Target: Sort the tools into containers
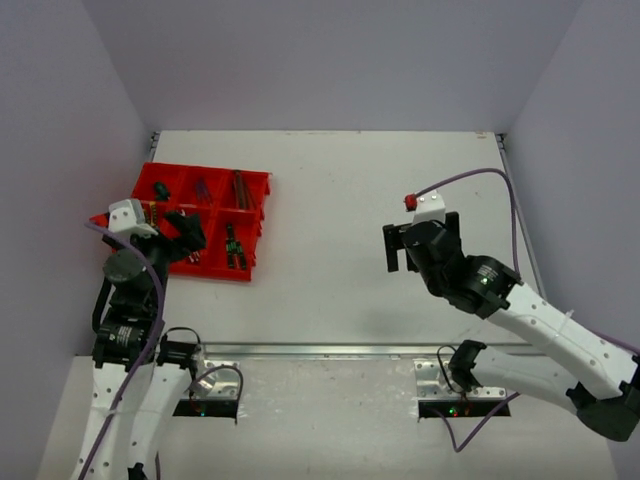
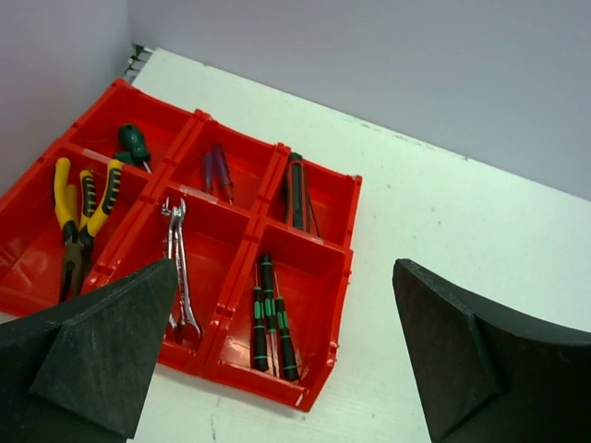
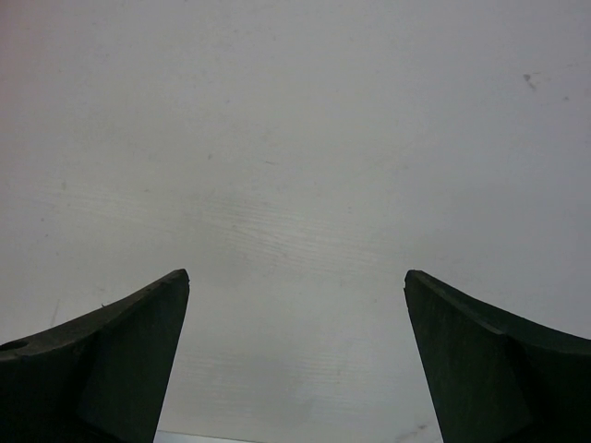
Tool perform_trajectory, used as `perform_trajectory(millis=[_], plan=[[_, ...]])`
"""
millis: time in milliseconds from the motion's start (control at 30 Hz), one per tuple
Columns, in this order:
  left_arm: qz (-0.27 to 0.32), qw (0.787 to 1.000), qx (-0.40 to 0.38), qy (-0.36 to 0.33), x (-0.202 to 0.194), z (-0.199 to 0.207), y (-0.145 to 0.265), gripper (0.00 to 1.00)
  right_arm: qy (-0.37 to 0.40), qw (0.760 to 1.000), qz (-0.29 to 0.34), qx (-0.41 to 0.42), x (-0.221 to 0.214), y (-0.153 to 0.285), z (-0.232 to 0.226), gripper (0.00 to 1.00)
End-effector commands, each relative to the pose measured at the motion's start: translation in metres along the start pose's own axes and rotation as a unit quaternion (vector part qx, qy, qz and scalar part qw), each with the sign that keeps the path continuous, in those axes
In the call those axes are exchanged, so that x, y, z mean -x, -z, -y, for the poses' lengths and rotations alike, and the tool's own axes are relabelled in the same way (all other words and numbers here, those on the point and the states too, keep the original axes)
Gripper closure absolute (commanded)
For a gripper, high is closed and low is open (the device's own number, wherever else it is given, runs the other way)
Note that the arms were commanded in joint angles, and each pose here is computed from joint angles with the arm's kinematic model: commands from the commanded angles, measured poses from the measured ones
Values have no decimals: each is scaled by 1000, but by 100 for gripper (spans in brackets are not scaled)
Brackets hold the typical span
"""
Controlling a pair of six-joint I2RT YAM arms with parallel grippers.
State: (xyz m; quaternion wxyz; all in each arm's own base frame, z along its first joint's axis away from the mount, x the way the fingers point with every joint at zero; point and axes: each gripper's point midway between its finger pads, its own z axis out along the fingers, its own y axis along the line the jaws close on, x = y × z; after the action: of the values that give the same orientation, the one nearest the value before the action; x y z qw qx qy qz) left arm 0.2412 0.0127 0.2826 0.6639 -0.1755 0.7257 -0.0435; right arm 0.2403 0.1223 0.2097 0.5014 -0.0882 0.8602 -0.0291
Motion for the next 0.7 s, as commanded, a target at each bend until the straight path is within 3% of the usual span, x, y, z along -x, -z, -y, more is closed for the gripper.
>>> perform_trajectory(millis=[0, 300, 533, 667], plan=[[-1, 999, -36, -11, 0, 12, 14, 0, 2, 998, 32, -58, 29, 35, 46, 1], [27, 999, -23, -18, 7, 6, 28, 0, -78, 990, 113, -35, 45, 92, 90, 1], [78, 997, -28, 2, 10, 1, 31, 0, -81, 989, 123, -25, 36, 98, 95, 1], [75, 997, -24, -1, 8, 0, 31, 0, -91, 988, 118, -32, 31, 91, 93, 1]])
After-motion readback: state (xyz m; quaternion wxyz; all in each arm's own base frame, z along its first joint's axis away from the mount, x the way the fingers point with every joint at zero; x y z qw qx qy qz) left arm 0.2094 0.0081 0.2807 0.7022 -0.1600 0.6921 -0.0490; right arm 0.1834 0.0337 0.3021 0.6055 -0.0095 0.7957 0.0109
